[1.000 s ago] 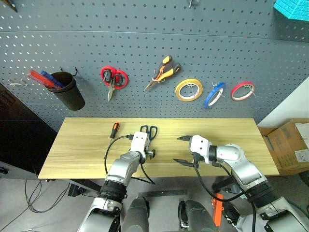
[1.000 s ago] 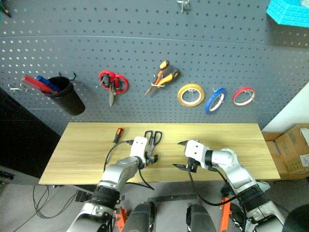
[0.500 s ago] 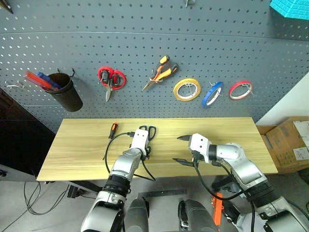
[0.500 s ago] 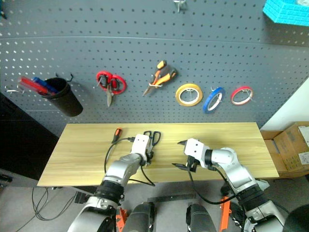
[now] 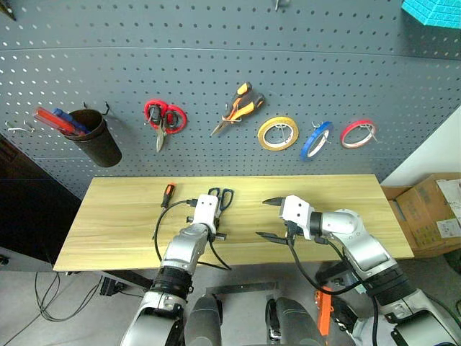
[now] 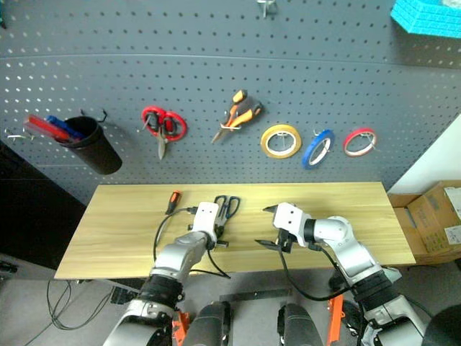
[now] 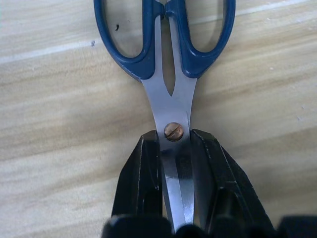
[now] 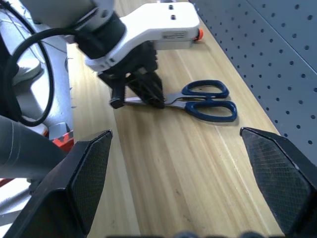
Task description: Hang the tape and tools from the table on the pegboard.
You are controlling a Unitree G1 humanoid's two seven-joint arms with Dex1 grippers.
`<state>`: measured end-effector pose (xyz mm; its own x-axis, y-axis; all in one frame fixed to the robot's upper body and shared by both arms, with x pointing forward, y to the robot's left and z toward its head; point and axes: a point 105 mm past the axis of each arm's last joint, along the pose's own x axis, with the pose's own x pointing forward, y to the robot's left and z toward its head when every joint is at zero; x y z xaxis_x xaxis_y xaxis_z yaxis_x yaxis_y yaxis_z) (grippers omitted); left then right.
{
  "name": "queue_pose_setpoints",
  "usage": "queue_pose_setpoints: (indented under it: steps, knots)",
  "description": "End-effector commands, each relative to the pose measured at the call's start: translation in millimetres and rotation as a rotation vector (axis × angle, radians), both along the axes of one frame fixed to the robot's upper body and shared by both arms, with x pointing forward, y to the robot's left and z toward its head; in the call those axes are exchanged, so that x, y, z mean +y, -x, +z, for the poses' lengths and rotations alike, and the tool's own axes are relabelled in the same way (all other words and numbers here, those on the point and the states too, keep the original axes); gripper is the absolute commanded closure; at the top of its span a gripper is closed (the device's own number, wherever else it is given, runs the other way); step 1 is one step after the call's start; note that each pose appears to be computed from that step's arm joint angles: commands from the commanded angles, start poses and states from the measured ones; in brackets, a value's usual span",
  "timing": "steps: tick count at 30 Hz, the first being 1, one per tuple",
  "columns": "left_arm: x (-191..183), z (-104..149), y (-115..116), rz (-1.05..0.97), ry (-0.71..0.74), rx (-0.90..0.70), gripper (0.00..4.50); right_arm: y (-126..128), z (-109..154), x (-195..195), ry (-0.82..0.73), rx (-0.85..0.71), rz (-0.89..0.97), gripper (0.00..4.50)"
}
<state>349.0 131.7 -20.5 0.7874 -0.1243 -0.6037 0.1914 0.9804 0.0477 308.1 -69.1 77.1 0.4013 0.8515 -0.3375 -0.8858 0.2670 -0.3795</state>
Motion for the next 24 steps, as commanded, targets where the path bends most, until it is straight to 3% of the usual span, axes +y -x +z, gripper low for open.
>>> queue_pose_setpoints:
  steps: [1, 4, 8, 14, 19, 24]
  knots:
    - [14, 41, -5, -0.033, -0.049, -0.237, 4.00, 6, 25, -1, -0.095, -0.083, -0.008, 0.00]
    - [21, 62, 1, -0.071, -0.071, -0.389, 4.00, 12, 32, -2, -0.144, -0.091, -0.027, 0.00]
    - [36, 107, 41, -0.160, -0.205, -0.695, 4.00, 18, 42, -8, -0.221, -0.149, -0.111, 0.00]
    - [48, 130, 75, -0.136, -0.325, -0.852, 4.00, 15, 55, -12, -0.306, -0.213, -0.195, 0.00]
    - [65, 145, 66, -0.016, -0.346, -0.912, 4.00, 7, 66, -8, -0.350, -0.253, -0.212, 0.00]
    - [69, 155, 42, -0.009, -0.316, -0.924, 4.00, -3, 72, -2, -0.354, -0.276, -0.210, 0.00]
